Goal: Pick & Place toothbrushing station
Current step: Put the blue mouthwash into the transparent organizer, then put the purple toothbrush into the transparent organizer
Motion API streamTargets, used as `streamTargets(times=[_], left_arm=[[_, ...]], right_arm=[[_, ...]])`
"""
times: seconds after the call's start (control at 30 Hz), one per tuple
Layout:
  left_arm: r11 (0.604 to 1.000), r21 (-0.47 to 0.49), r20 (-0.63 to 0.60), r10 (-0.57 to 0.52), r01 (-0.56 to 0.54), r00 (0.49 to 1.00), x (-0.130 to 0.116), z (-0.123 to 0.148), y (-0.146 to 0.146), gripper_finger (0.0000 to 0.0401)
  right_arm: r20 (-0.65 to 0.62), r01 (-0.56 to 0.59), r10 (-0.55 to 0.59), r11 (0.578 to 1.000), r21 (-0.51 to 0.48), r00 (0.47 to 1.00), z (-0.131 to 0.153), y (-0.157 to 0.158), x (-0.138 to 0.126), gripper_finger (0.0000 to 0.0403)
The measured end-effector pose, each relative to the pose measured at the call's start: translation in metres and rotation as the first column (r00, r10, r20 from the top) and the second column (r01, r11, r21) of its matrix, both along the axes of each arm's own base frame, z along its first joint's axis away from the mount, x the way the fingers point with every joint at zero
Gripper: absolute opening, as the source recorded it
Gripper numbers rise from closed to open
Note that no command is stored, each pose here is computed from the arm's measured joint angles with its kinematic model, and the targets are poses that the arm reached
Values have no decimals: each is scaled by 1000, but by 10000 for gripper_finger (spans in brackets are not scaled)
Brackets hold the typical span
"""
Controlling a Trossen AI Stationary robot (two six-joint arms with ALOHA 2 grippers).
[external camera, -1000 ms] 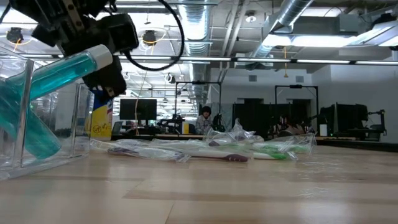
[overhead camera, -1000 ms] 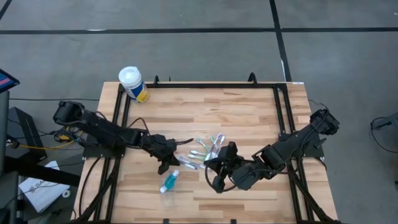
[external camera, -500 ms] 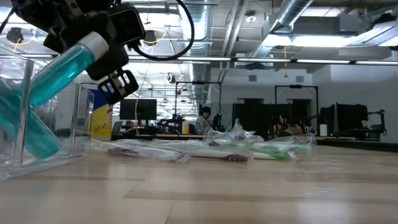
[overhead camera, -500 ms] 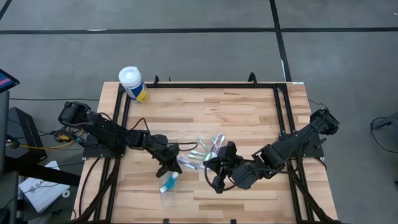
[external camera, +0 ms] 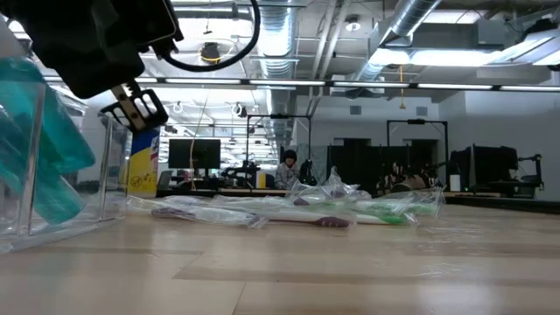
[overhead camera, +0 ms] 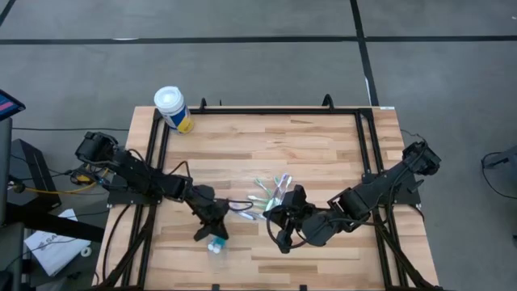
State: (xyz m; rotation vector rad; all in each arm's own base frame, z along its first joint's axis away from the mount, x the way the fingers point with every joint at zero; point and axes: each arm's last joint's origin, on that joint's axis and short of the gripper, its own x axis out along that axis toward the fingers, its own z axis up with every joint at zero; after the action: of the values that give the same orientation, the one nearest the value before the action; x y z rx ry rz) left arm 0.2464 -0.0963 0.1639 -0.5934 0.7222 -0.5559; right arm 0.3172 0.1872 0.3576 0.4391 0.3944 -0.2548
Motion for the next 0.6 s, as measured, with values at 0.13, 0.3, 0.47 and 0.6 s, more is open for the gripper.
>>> streamTargets(times=[0.13, 0.3, 0.47, 0.6], left_arm=[[1000, 3, 1, 6, -6, 1000, 0, 0, 0, 0], [998, 20, 19, 51, -51, 999, 0, 4, 5, 0], [969, 96, 185, 208, -229, 960, -1, 28, 23, 0], [820, 144, 420, 456, -554, 785, -14, 66, 44, 0]], right_arm=[[-4, -13, 13, 1000, 6, 1000, 0, 0, 0, 0], [-5, -13, 13, 1000, 2, 1000, 0, 0, 0, 0], [9, 5, -5, 997, -77, 1000, 8, -6, 1, 0], [26, 90, -86, 972, -217, 996, 29, -27, 6, 0]])
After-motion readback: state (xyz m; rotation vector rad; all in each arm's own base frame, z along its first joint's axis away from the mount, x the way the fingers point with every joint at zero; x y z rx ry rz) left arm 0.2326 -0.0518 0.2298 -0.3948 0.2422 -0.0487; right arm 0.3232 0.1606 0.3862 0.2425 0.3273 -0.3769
